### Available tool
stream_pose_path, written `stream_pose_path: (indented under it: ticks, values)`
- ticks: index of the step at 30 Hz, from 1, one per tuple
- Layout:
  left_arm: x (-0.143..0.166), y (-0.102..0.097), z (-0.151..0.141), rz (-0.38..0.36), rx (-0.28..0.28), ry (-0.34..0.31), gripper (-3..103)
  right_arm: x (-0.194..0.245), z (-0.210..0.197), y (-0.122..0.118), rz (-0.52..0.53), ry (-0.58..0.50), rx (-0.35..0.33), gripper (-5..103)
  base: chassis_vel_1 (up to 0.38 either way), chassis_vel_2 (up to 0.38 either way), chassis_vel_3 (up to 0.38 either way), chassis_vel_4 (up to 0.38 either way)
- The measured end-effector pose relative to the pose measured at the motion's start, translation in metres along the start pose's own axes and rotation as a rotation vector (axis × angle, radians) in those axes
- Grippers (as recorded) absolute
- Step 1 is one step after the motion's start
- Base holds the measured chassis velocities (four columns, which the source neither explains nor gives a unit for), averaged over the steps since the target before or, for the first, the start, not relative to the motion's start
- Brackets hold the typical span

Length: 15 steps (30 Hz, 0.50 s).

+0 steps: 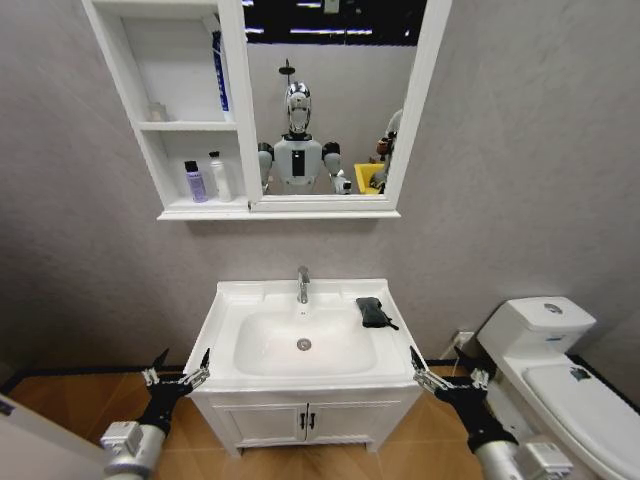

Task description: Move facial cleanser and shampoo from washbasin to cabinet, then wipe washbasin with towel.

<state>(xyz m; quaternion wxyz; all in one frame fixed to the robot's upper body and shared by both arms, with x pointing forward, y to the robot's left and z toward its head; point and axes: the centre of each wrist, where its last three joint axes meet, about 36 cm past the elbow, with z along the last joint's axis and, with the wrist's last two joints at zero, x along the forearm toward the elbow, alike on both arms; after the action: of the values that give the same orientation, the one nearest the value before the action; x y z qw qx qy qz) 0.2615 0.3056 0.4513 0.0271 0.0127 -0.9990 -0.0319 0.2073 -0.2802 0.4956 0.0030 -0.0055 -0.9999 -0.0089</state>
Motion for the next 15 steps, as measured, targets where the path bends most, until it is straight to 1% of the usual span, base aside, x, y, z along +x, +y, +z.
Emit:
stream_pose_path:
  ticks: [11, 15]
  values:
    - [0.0, 0.0, 0.0, 0.0, 0.0, 0.0, 100, -0.0002, 0.0006, 0.0, 0.003, 0.0, 0.0, 100, 0.0, 0.0, 0.0, 0.0]
    - [0.0, 0.0, 0.0, 0.0, 0.0, 0.0, 100, -0.0002, 0.0009, 0.0, 0.004, 0.001, 0.0, 100, 0.067, -0.066, -0.075, 0.066]
